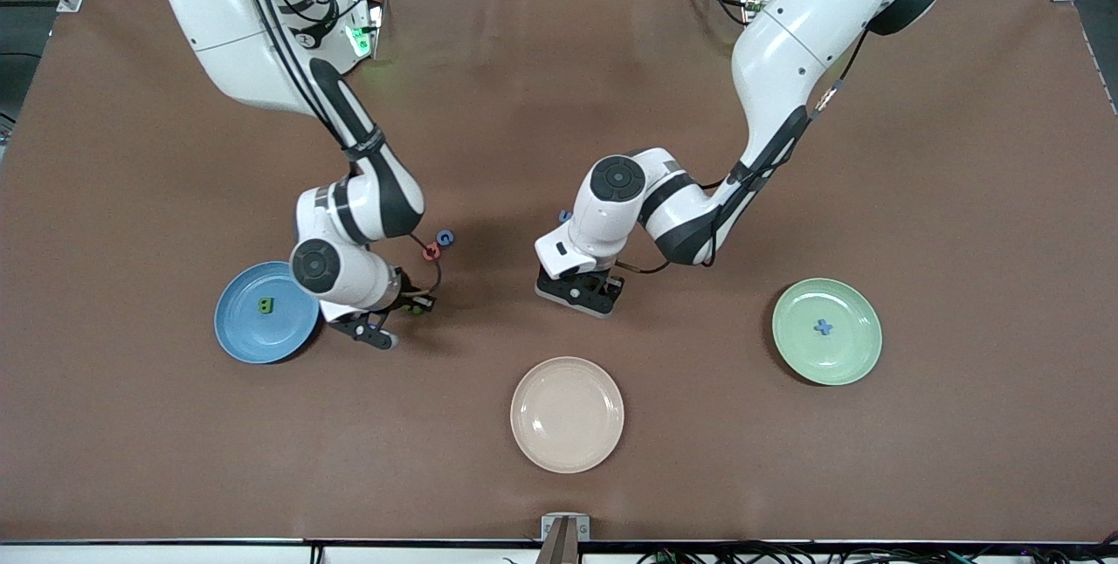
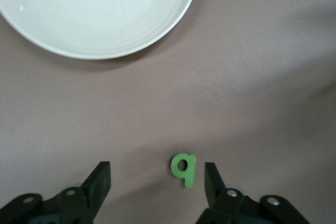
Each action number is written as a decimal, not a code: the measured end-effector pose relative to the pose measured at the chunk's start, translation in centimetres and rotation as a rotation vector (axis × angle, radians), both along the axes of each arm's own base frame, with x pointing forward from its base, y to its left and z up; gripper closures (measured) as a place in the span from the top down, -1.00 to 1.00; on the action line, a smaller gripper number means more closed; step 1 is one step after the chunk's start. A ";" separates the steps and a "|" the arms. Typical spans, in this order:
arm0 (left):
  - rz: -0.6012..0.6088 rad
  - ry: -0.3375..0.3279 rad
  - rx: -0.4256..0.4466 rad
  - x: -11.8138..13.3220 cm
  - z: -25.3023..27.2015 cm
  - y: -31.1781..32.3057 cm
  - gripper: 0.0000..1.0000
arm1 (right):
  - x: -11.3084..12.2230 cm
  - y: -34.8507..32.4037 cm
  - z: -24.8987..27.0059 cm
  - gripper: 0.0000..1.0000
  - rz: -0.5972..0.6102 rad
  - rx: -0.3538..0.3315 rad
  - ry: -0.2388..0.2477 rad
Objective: Sort uppercase to blue plate, lowercase to green plate
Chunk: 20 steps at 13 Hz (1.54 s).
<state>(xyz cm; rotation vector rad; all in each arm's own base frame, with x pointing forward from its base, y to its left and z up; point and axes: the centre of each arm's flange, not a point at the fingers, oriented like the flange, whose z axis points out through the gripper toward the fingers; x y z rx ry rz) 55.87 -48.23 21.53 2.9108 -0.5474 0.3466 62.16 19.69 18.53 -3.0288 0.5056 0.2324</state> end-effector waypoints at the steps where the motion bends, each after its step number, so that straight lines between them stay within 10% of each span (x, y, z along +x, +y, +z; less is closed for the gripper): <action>1: -0.023 -0.016 -0.016 0.0 -0.5 -0.2 0.54 | 1.6 -3.6 1.1 -0.33 0.060 -0.006 0.012; 5: -0.084 -0.062 0.018 -0.7 -2.2 -1.5 0.41 | 6.4 -17.1 7.4 -0.33 0.202 0.057 0.012; 10: -0.101 -0.058 0.033 -1.4 -3.3 -2.1 0.25 | 5.7 -21.4 4.6 -0.19 0.336 0.096 0.044; 14: -0.104 -0.055 0.037 -1.6 -3.7 -2.3 0.09 | 4.7 -20.1 1.7 0.67 0.351 0.113 0.100; 20: -0.104 -0.047 0.042 -1.7 -4.4 -2.1 0.02 | 1.9 -10.0 2.9 0.70 0.110 0.149 0.199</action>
